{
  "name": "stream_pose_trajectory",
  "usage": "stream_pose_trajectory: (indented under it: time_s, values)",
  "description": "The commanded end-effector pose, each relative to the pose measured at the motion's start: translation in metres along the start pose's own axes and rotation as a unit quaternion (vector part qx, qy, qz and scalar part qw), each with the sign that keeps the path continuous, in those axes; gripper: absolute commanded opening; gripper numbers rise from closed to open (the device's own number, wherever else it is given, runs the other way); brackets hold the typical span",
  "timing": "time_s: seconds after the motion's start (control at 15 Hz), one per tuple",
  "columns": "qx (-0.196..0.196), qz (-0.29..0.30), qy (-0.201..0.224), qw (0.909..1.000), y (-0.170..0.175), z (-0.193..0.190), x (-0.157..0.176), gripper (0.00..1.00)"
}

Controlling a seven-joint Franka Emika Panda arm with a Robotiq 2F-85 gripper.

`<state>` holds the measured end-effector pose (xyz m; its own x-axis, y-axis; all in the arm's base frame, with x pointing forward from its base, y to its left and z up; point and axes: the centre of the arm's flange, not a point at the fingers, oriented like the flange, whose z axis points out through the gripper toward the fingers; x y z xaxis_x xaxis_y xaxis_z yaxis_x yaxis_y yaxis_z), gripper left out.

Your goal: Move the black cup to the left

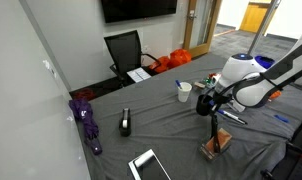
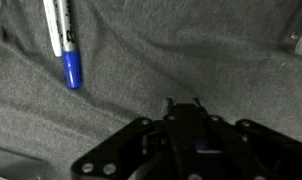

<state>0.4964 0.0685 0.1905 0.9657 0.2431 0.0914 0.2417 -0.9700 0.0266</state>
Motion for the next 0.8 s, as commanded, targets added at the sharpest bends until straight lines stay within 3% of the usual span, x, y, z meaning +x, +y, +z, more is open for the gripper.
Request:
stream_pose_trajectory:
  time_s: [0.0, 0.07, 0.4, 0.73]
  values:
    - [0.000, 0.000, 0.000, 1.0000, 0.000, 0.000, 0.000, 0.19]
    - [-0.012, -0.003, -0.008, 0.9999, -0.004, 0.002, 0.002, 0.05]
    - [-0.031, -0.042, -0.060, 0.9969, -0.008, 0.012, 0.009, 0.05]
    - [-0.016, -0.023, -0.057, 0.9980, -0.017, 0.019, 0.023, 0.05]
